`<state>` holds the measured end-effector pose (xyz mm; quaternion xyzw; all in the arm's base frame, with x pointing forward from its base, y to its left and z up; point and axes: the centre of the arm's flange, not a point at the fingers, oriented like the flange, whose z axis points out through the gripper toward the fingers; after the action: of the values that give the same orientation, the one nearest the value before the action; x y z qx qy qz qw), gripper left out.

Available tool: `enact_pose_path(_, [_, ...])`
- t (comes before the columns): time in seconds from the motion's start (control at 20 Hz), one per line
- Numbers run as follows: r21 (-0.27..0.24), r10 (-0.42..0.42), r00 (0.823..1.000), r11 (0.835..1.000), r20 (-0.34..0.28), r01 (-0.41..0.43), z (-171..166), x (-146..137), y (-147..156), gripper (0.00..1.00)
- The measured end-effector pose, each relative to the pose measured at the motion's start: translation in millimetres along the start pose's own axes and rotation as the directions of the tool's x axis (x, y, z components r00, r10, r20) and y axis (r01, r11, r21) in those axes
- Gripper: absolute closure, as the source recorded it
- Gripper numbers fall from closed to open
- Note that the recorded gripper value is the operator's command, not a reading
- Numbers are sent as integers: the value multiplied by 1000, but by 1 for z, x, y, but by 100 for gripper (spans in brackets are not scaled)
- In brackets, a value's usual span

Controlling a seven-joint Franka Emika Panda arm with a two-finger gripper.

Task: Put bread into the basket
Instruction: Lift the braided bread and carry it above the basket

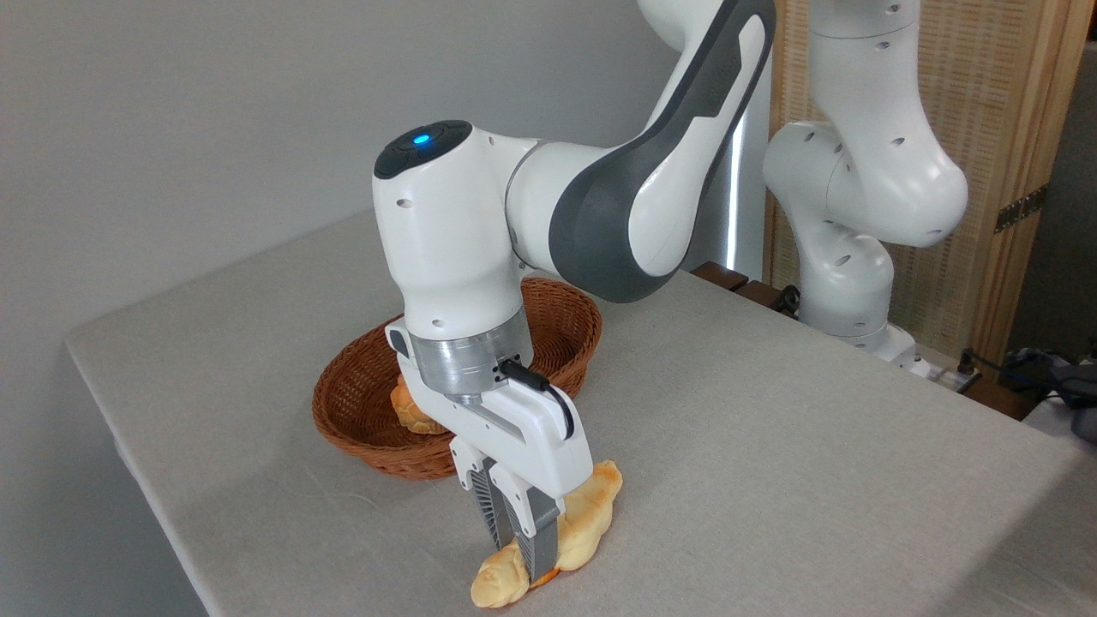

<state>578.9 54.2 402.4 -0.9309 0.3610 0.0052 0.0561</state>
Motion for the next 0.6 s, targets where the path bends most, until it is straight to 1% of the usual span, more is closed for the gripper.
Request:
enact_pose_path(0.2, [5, -1, 1000, 1000, -6, 1, -4, 0, 0, 80])
enact_pose_path(0.3, [16, -4, 1000, 1000, -19, 4, -14, -2, -1, 80])
enact_pose_path(0.45, [30, -26, 997, 999, -78, 28, -43, -5, -3, 79])
enact_pose_path(0.6, [41, -38, 993, 998, -115, 43, -67, -10, -2, 79])
